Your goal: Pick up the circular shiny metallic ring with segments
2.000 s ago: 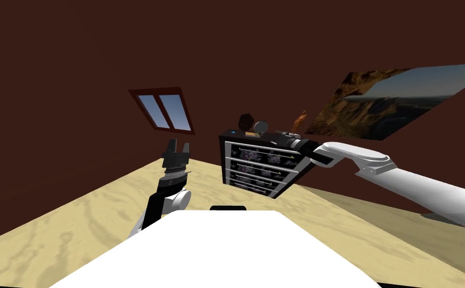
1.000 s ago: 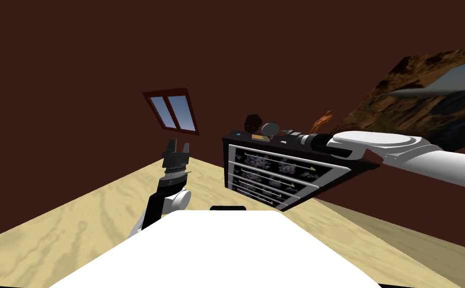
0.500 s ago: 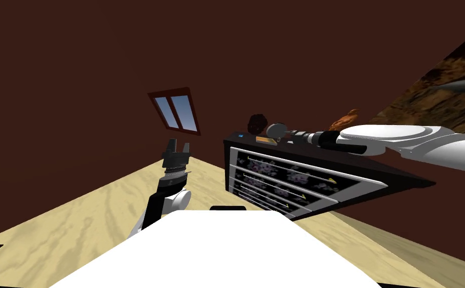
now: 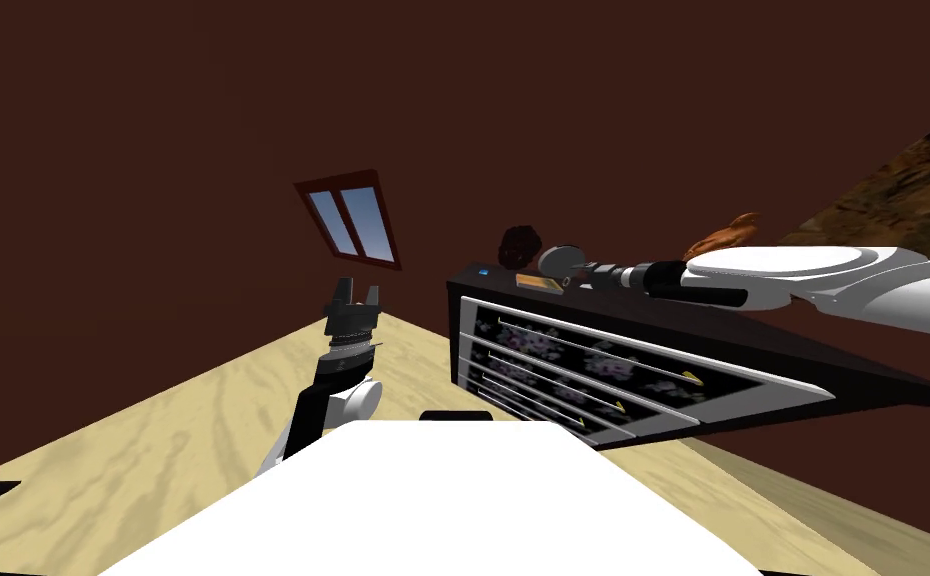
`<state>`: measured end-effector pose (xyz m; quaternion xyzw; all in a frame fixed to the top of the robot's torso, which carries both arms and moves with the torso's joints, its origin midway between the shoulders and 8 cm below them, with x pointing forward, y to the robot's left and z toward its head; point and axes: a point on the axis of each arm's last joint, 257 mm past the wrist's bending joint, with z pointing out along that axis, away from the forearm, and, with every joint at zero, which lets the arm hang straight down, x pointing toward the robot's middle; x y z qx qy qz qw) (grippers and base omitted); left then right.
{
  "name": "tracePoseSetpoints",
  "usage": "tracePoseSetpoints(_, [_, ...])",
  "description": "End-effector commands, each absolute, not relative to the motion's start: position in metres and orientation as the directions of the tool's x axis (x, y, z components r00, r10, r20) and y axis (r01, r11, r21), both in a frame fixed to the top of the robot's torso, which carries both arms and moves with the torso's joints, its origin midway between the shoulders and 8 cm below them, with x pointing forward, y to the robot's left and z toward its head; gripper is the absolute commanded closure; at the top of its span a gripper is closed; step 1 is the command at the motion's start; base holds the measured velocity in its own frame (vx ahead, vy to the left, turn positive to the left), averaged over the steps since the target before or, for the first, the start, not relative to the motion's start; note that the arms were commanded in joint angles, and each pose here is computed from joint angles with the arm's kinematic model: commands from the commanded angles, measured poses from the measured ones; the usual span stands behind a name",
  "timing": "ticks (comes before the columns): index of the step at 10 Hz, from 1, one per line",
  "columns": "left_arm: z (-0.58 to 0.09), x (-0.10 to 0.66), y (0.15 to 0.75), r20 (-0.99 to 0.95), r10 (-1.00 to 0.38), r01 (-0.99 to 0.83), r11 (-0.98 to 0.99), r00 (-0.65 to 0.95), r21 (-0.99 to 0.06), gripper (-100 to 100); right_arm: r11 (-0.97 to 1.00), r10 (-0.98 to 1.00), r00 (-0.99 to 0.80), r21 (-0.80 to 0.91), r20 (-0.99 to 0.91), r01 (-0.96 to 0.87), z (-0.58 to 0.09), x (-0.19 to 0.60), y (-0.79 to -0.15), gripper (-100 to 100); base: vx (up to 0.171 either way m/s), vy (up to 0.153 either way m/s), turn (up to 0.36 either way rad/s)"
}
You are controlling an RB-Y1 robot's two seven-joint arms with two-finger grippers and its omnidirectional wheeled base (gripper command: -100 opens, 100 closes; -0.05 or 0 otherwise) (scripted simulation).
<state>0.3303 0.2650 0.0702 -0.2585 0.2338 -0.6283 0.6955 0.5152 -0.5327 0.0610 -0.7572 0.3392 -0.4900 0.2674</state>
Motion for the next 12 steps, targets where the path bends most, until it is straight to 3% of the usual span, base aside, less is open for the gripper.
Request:
tracePoseSetpoints(1, [0.07,0.33,0.265,0.0,-0.995,0.753,0.077,0.101,-0.653,0,-0.652,-0.756,0.296,-0.715,0.585,-0.254,0.059,0.515,-0.535,-100,-0.011,0.001,0.0])
tracePoseSetpoints(5, [0.07,0.33,0.265,0.0,-0.995,0.753,0.077,0.101,-0.654,0,-0.718,-0.696,0.332,-0.62,0.636,-0.318,0.056,0.502,-0.562,-100,0.124,-0.026,0.084])
tracePoseSetpoints(8, [0.07,0.33,0.265,0.0,-0.995,0.753,0.077,0.101,-0.653,0,-0.714,-0.7,0.336,-0.614,0.63,-0.336,0.047,0.498,-0.567,-100,0.015,-0.013,-0.004])
tracePoseSetpoints(9, [0.07,0.33,0.265,0.0,-0.995,0.753,0.077,0.101,-0.653,0,-0.714,-0.7,0.337,-0.613,0.63,-0.338,0.046,0.498,-0.567,0,0.0,0.0,0.0])
tracePoseSetpoints(10, [0.07,0.33,0.265,0.0,-0.995,0.753,0.077,0.101,-0.653,0,-0.714,-0.7,0.337,-0.613,0.63,-0.337,0.046,0.498,-0.567,-100,0.0,0.0,0.0])
tracePoseSetpoints(11, [0.07,0.33,0.265,0.0,-0.995,0.753,0.077,0.101,-0.653,0,-0.714,-0.7,0.337,-0.613,0.63,-0.337,0.046,0.498,-0.567,100,0.0,0.0,0.0])
tracePoseSetpoints(12, [0.07,0.33,0.265,0.0,-0.995,0.753,0.077,0.101,-0.653,0,-0.714,-0.7,0.337,-0.613,0.63,-0.337,0.046,0.498,-0.567,100,0.0,-0.001,-0.014])
